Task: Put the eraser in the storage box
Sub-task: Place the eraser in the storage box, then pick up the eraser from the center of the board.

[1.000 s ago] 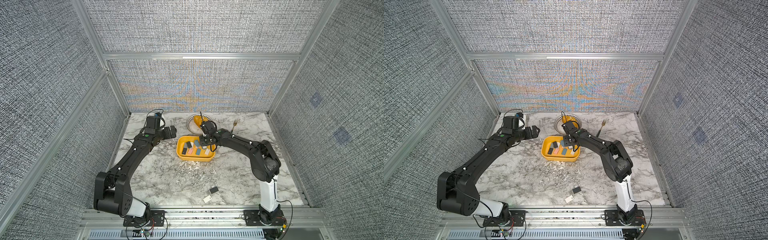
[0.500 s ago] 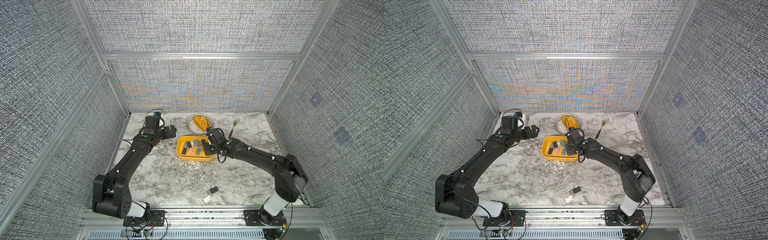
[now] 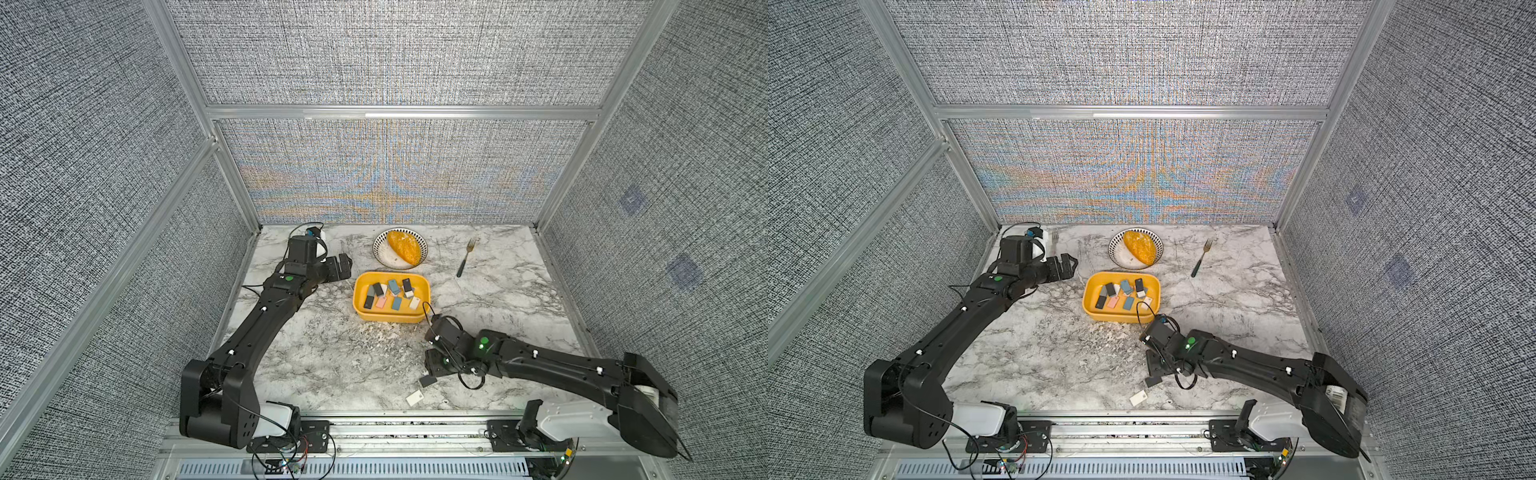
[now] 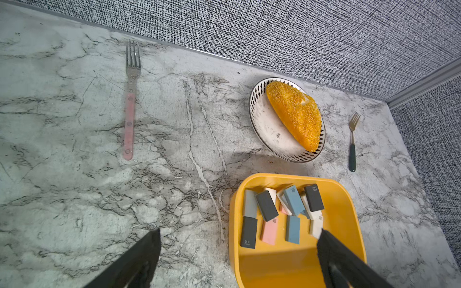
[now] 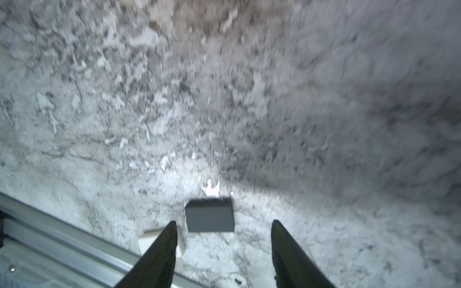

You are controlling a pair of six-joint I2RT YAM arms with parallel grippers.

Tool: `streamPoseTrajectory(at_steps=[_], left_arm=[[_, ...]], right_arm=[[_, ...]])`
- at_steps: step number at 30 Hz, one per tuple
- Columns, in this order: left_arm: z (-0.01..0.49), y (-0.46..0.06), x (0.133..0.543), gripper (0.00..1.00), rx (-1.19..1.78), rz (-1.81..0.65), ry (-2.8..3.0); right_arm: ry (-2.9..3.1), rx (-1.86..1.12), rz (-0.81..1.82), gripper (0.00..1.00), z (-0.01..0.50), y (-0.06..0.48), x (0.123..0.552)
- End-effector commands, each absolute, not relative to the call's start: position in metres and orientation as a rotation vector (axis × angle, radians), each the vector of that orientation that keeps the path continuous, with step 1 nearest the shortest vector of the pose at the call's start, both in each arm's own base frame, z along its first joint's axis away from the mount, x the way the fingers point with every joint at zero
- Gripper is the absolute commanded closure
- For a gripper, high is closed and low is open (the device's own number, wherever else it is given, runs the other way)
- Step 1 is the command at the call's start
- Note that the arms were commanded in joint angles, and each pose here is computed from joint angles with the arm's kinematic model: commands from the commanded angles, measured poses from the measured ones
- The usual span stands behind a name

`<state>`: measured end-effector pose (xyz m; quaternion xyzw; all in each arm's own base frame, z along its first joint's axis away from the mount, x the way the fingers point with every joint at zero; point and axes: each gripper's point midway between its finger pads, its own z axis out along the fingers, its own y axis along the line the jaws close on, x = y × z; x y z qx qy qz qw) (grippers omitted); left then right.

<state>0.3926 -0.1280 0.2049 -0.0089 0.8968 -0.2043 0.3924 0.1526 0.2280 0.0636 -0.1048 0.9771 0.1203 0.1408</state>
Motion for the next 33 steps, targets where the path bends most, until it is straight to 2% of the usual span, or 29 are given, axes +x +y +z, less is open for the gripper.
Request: streamPoseTrajectory(at_steps=[1, 12, 33], left_arm=[[0.213, -0.133, 0.396, 0.0, -0.014, -0.555, 2.24], [0.213, -0.133, 0.392, 0.0, -0.014, -0.567, 2.232], [0.209, -0.132, 0.393, 0.0, -0.014, -0.553, 2.24]], right_arm=[[2.895, -0.16, 0.419, 0.39, 0.056, 0.232, 0.135], [2.956, -0.141, 0.487, 0.39, 0.037, 0.249, 0.114], [2.902, -0.205, 0.365, 0.39, 0.028, 0.258, 0.149]])
